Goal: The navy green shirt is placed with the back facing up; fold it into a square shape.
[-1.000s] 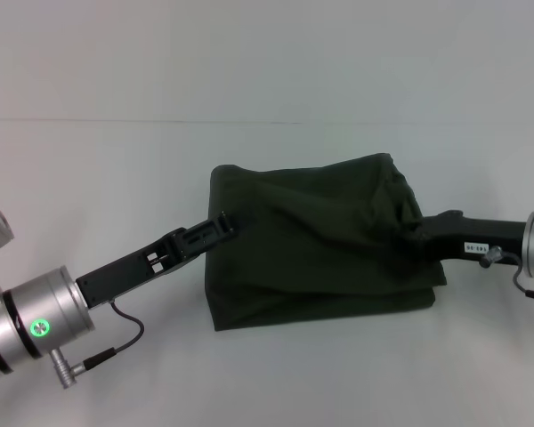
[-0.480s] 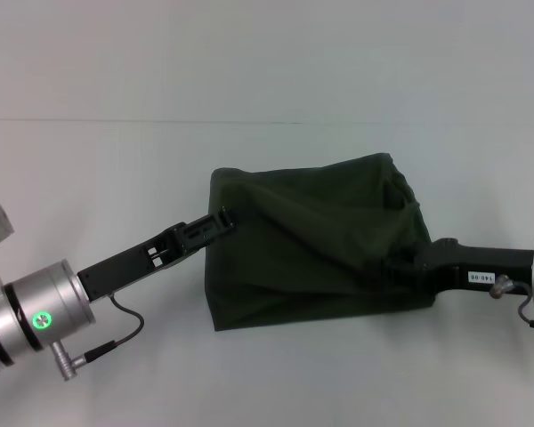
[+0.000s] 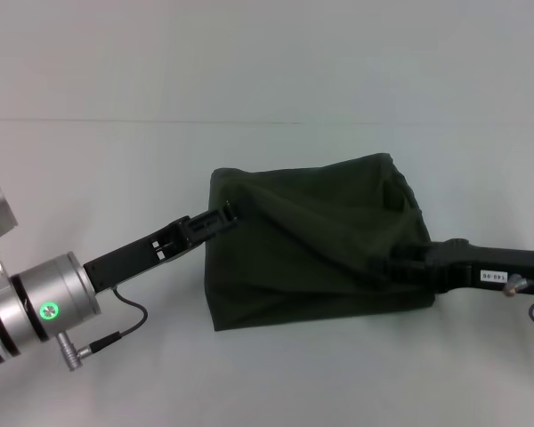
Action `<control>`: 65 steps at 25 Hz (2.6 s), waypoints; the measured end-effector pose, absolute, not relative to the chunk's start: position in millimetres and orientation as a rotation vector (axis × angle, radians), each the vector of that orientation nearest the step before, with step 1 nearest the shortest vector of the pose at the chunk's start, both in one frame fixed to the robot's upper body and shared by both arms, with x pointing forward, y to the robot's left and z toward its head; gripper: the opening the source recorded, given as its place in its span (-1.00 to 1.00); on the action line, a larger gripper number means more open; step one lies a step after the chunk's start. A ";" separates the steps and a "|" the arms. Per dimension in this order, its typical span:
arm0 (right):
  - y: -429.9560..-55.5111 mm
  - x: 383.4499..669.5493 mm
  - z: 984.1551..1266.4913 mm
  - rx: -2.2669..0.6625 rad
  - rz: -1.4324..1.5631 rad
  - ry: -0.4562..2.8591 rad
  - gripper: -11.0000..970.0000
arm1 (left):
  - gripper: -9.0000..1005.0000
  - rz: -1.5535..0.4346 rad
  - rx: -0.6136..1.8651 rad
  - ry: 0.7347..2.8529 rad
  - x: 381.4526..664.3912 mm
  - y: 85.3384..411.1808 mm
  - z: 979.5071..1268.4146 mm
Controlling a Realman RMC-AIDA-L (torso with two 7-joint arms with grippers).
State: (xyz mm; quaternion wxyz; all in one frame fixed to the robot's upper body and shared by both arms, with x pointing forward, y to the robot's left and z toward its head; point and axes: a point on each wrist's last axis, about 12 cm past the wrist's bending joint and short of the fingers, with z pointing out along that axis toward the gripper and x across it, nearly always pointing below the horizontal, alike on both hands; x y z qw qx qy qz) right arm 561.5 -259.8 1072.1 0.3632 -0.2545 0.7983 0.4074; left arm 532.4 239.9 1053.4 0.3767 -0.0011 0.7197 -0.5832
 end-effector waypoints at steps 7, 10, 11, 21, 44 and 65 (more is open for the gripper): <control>-266.5 566.6 1074.8 -0.412 1.131 2.103 0.15 | 0.77 -1.486 -0.003 1.838 533.9 239.8 1054.1; -267.2 568.6 1075.6 -0.332 1.163 2.132 0.25 | 0.77 -1.484 -0.003 1.838 534.0 239.9 1054.1; -267.5 569.8 1075.4 -0.297 1.169 2.144 0.28 | 0.77 -1.483 -0.003 1.839 534.2 240.0 1054.1; -270.4 579.7 1074.6 0.054 1.248 2.236 0.34 | 0.77 -1.478 -0.005 1.841 535.1 240.1 1054.1; -261.6 591.0 1069.5 0.083 1.175 2.276 -0.14 | 0.77 -1.486 -0.003 1.835 530.2 243.7 1053.1; -262.3 602.5 1089.8 -0.016 1.176 2.144 -0.91 | 0.77 -1.473 -0.009 1.839 528.8 247.5 1052.3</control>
